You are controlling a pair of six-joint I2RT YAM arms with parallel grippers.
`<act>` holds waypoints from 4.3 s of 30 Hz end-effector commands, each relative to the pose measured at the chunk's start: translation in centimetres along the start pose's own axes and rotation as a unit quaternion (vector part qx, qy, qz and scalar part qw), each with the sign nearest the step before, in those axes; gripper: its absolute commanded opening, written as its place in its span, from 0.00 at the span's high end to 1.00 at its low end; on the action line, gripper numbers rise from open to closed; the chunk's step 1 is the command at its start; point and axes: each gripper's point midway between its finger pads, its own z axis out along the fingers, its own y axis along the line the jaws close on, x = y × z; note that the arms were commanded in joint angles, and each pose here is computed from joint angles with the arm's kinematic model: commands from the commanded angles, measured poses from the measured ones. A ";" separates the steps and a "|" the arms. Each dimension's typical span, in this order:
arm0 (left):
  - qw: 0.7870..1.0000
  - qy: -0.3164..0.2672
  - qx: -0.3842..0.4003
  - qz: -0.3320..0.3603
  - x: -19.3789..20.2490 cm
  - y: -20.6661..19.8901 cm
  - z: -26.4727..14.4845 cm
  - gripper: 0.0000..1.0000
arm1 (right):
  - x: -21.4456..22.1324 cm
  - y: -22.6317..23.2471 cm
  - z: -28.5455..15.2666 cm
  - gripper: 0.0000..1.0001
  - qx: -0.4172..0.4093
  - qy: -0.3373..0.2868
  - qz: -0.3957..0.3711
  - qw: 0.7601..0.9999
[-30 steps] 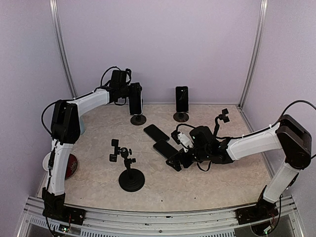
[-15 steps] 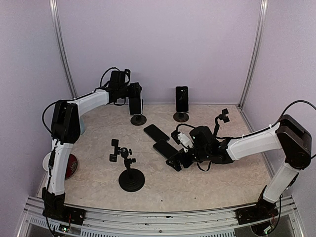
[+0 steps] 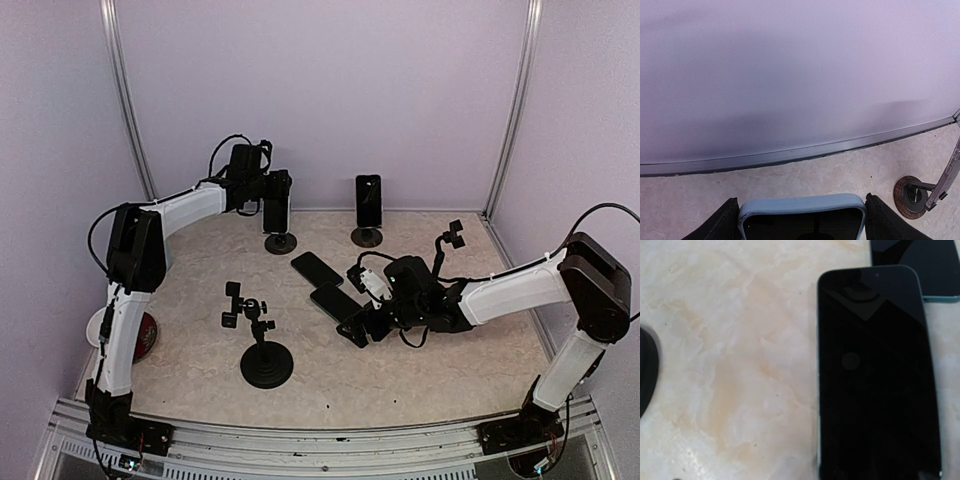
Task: Place the phone on the phone stand
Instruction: Place the phone on the phone stand, then pick up the phone stand at the center of the board.
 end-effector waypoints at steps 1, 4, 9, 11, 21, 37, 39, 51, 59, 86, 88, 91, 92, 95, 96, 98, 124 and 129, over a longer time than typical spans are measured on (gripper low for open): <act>0.999 0.021 0.004 0.026 2.0 -2.0 0.1 0.22 | 0.2 0.0 0.0 0.00 0.004 -0.004 -0.001 1.000; 0.999 0.023 0.001 0.026 2.2 -1.8 0.3 0.19 | 0.1 0.1 -0.2 0.00 0.004 -0.006 -0.001 1.000; 0.999 0.022 0.002 0.023 2.3 -1.7 0.4 0.14 | 0.2 0.0 -0.3 0.00 0.005 -0.006 -0.001 1.000; 1.000 0.021 0.003 0.021 2.2 -1.7 0.5 0.12 | 0.2 0.0 -0.3 0.00 0.006 -0.006 -0.001 1.000; 1.000 0.021 0.009 0.019 2.0 -1.9 0.7 0.11 | 0.2 0.0 -0.3 0.00 0.006 -0.008 -0.002 1.000; 1.000 0.000 0.027 0.002 -1.0 -3.4 -3.2 0.01 | -0.4 0.2 -0.4 0.00 0.004 -0.008 -0.002 1.000; 1.000 -0.002 0.027 0.000 -1.3 -3.4 -4.3 0.01 | -0.5 0.3 -0.4 0.00 0.001 -0.006 0.000 1.000; 1.000 0.001 0.008 -0.024 0.4 -2.1 -11.0 0.01 | -1.7 1.0 -1.3 0.00 -0.008 0.009 -0.003 1.000; 0.999 -0.025 -0.039 -0.015 0.2 -0.9 -16.8 0.01 | -2.4 0.0 -2.9 0.00 0.028 0.013 -0.005 1.000; 0.996 -0.090 -0.013 -0.011 -1.3 -2.0 -34.6 0.01 | -6.0 9.5 -2.0 0.00 -0.037 0.006 -0.148 0.988; 0.996 -0.090 -0.029 -0.007 -1.4 -1.3 -35.1 0.01 | -6.2 9.8 -1.8 0.00 -0.046 0.002 -0.160 0.986; 0.995 -0.093 -0.042 0.006 -1.5 -0.6 -35.8 0.01 | -6.0 10.5 -1.6 0.00 -0.062 0.001 -0.184 0.981; 0.994 -0.097 -0.048 0.005 -1.5 -0.3 -36.0 0.01 | -5.9 10.5 -1.6 0.00 -0.063 0.000 -0.194 0.979; 0.993 -0.110 -0.044 -0.004 -2.1 0.3 -36.3 0.01 | -6.4 10.6 -1.7 0.00 -0.063 -0.011 -0.219 0.974; 0.993 -0.111 -0.039 -0.005 -2.4 0.4 -36.3 0.01 | -6.7 10.8 -1.8 0.00 -0.067 -0.014 -0.223 0.972; 0.994 -0.100 -0.040 -0.007 -2.4 0.7 -35.9 0.01 | -7.7 11.2 -2.0 0.00 -0.072 -0.015 -0.224 0.972; 0.995 -0.083 0.023 0.040 4.1 1.0 -39.5 0.01 | -11.2 16.2 -3.3 0.00 -0.074 -0.050 -0.099 0.991; 0.991 -0.047 0.105 0.073 6.5 -1.5 -39.0 0.01 | -10.3 18.4 -3.9 0.00 -0.081 -0.043 -0.077 0.993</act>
